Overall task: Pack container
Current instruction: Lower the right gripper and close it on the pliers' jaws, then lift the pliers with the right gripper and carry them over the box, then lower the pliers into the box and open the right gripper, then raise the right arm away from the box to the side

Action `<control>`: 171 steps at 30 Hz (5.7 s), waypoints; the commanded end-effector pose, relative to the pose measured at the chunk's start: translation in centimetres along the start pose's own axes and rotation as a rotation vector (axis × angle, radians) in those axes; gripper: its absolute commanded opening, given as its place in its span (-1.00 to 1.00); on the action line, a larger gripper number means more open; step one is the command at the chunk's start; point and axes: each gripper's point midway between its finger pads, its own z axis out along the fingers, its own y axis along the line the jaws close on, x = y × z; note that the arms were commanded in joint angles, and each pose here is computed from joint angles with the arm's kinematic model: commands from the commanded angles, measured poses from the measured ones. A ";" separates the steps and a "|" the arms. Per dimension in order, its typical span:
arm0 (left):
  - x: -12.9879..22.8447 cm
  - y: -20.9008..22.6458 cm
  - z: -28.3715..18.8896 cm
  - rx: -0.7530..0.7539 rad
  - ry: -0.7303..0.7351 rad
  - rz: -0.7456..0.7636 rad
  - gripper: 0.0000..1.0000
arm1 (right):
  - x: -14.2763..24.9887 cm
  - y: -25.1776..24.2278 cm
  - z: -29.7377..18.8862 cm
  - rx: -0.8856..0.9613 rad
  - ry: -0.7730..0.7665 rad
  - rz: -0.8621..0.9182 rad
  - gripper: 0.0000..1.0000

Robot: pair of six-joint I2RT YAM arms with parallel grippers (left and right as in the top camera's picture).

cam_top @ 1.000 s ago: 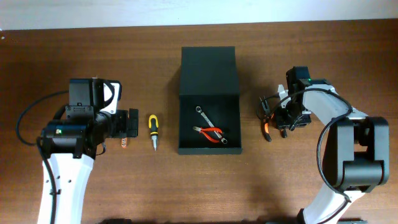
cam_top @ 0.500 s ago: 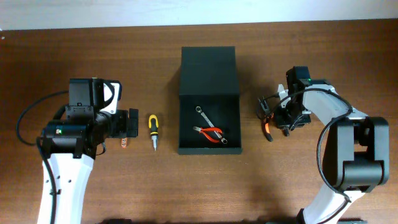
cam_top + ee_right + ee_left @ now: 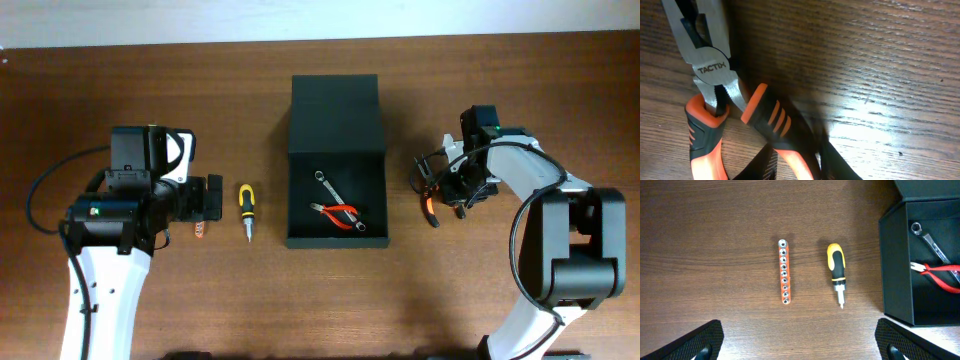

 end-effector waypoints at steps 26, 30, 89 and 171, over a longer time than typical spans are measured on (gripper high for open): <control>-0.5 0.3 -0.4 -0.011 -0.014 -0.008 0.99 | 0.5 1.0 1.4 -0.054 0.035 -0.033 -0.92; -0.5 0.3 -0.4 -0.011 -0.014 -0.008 0.99 | -1.1 0.8 0.1 -0.048 -0.001 -0.009 -0.93; -0.4 0.2 -0.4 -0.011 -0.011 -0.008 0.99 | -2.7 22.3 -10.7 0.017 -0.062 -0.920 -0.92; 0.6 0.2 -0.4 -0.010 0.029 -0.006 0.99 | -11.0 21.6 -16.8 0.026 -0.288 -0.662 0.31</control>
